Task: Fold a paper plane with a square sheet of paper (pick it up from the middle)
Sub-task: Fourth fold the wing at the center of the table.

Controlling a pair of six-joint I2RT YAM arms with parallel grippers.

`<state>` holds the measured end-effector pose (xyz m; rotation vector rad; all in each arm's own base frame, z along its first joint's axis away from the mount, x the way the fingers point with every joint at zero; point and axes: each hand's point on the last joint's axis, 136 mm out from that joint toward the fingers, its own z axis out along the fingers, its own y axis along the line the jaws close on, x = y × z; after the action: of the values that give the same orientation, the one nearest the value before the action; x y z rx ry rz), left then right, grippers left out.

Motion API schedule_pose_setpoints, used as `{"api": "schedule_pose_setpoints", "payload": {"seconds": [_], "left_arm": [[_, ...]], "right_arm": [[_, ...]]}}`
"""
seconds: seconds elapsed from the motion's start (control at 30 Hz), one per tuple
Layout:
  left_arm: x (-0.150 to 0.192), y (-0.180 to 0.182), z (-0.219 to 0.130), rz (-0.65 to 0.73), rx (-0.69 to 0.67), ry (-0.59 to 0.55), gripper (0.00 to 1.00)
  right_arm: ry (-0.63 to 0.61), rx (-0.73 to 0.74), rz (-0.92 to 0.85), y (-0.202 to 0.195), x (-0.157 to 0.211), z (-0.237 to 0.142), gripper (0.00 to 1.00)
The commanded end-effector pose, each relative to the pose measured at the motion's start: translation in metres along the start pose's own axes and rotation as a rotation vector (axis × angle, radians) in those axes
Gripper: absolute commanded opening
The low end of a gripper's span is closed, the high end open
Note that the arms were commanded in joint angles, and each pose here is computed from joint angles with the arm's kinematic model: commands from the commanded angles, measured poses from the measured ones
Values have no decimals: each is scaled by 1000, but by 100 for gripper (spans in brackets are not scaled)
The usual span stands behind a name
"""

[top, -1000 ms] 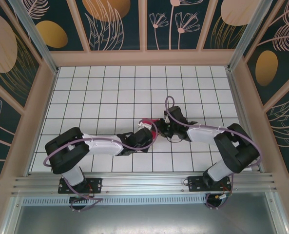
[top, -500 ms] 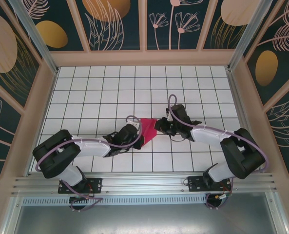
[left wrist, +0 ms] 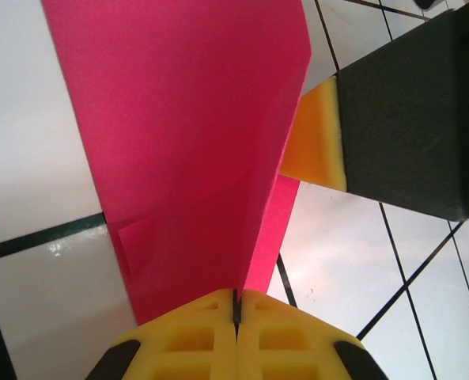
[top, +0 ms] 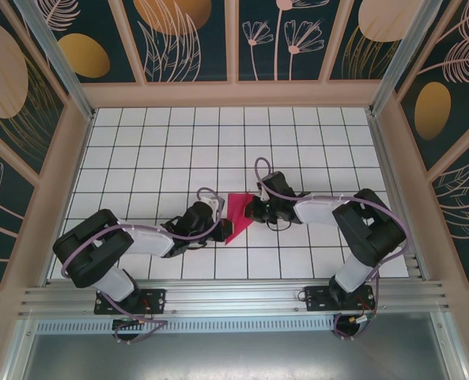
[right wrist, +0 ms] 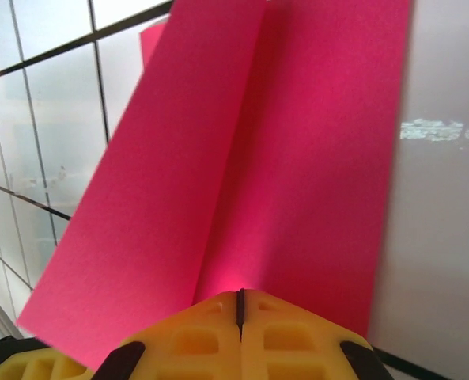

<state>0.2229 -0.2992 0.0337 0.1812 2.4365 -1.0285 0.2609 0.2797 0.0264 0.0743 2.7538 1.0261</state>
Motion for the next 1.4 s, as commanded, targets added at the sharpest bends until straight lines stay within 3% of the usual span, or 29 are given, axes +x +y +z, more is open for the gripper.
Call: {"api": "schedule_pose_setpoints", "payload": {"seconds": [0.0, 0.6, 1.37], "left_arm": [[1, 0, 0, -36, 39, -8, 0], [-4, 9, -7, -82, 48, -37, 1], [1, 24, -5, -155, 59, -21, 1]], "right_arm": [[18, 14, -22, 0, 1, 7, 4], [43, 132, -20, -28, 9, 16, 1], [44, 132, -42, -20, 6, 16, 0]]}}
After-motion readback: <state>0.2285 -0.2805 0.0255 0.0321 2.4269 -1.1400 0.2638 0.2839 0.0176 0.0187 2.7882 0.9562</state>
